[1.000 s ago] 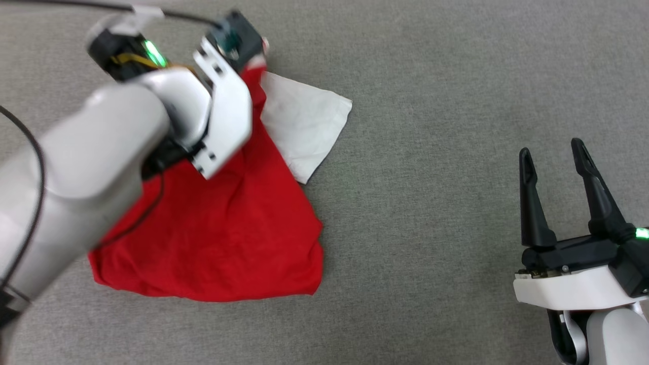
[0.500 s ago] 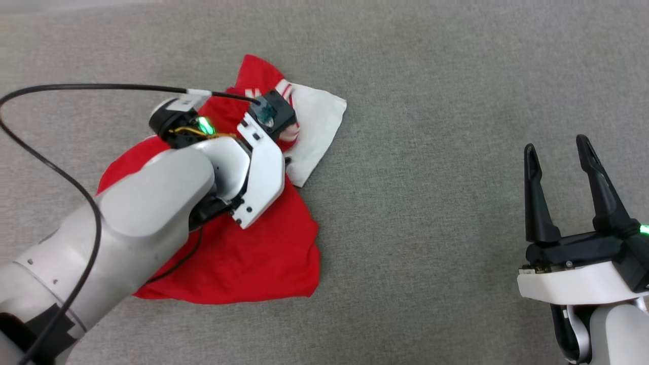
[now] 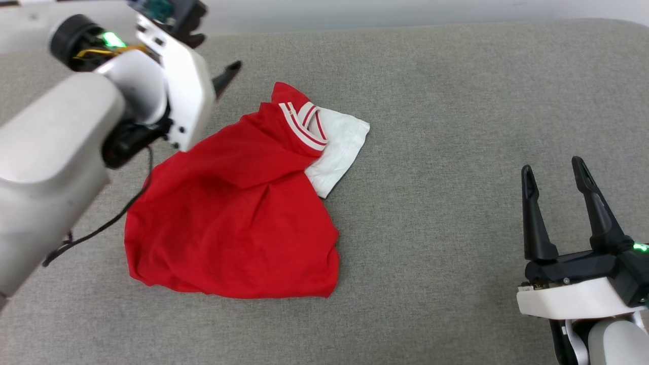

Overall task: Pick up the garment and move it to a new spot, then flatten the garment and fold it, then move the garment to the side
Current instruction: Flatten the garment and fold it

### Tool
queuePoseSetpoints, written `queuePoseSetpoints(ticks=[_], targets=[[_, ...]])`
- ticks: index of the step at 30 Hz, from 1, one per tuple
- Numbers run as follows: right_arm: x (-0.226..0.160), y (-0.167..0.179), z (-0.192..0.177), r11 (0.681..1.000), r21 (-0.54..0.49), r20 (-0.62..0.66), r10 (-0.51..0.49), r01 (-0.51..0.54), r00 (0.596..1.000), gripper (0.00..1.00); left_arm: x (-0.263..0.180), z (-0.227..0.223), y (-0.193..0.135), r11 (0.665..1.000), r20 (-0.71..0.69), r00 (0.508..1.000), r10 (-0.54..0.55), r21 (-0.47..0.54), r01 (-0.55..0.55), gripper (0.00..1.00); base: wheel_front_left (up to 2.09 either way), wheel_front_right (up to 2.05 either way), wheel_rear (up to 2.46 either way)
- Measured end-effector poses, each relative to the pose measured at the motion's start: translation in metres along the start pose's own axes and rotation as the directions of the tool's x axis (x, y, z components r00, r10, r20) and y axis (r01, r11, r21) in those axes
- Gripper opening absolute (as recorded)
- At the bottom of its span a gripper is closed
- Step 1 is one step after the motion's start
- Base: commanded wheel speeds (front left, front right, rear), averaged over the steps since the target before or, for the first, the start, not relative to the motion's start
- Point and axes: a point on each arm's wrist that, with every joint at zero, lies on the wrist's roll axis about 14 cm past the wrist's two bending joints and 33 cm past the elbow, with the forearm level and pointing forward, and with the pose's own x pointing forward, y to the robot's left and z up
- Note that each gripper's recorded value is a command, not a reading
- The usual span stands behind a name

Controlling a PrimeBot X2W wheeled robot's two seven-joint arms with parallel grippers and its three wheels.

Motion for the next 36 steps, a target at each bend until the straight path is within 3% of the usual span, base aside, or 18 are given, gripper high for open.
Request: queuePoseSetpoints(ticks=[4,8,17,23,27,28,29,36], targets=[[0.000,0.001,0.000,1.000,-0.001,0.000,0.004,-0.004,1.000,1.00,-0.012,-0.019,0.028,0.998,-0.107,0.992,0.060,-0.014,-0.062,1.00,0.00,0.00,0.00],[0.000,0.000,-0.003,1.000,-0.004,-0.007,0.001,-0.001,1.000,1.00,-0.013,-0.040,0.034,0.997,-0.212,0.976,0.059,-0.038,-0.068,1.00,0.00,0.00,0.00],[0.004,-0.001,-0.015,1.000,-0.007,-0.035,0.000,0.000,0.999,1.00,-0.005,-0.124,0.011,0.991,-0.495,0.867,-0.055,-0.133,-0.013,1.00,0.00,0.00,0.00],[0.007,-0.006,-0.023,1.000,-0.016,-0.052,-0.011,0.011,0.999,1.00,0.004,-0.177,-0.015,0.982,-0.603,0.787,-0.129,-0.185,0.019,1.00,0.00,0.00,0.00],[0.008,-0.009,-0.027,1.000,-0.020,-0.063,-0.019,0.018,0.998,1.00,0.009,-0.187,-0.020,0.981,-0.623,0.769,-0.143,-0.191,0.028,1.00,0.00,0.00,0.00],[0.008,-0.009,-0.027,1.000,-0.021,-0.064,-0.020,0.019,0.998,1.00,0.009,-0.188,-0.020,0.982,-0.622,0.770,-0.142,-0.189,0.028,0.65,0.00,0.00,0.00],[0.008,-0.010,-0.027,1.000,-0.021,-0.063,-0.021,0.020,0.998,1.00,0.011,-0.187,-0.020,0.982,-0.612,0.779,-0.141,-0.189,0.029,0.00,0.00,0.00,0.00],[0.011,-0.005,-0.021,1.000,-0.018,-0.043,-0.008,0.007,0.999,1.00,0.007,-0.160,-0.007,0.987,-0.476,0.875,-0.084,-0.159,0.008,0.00,0.00,0.00,0.00]])
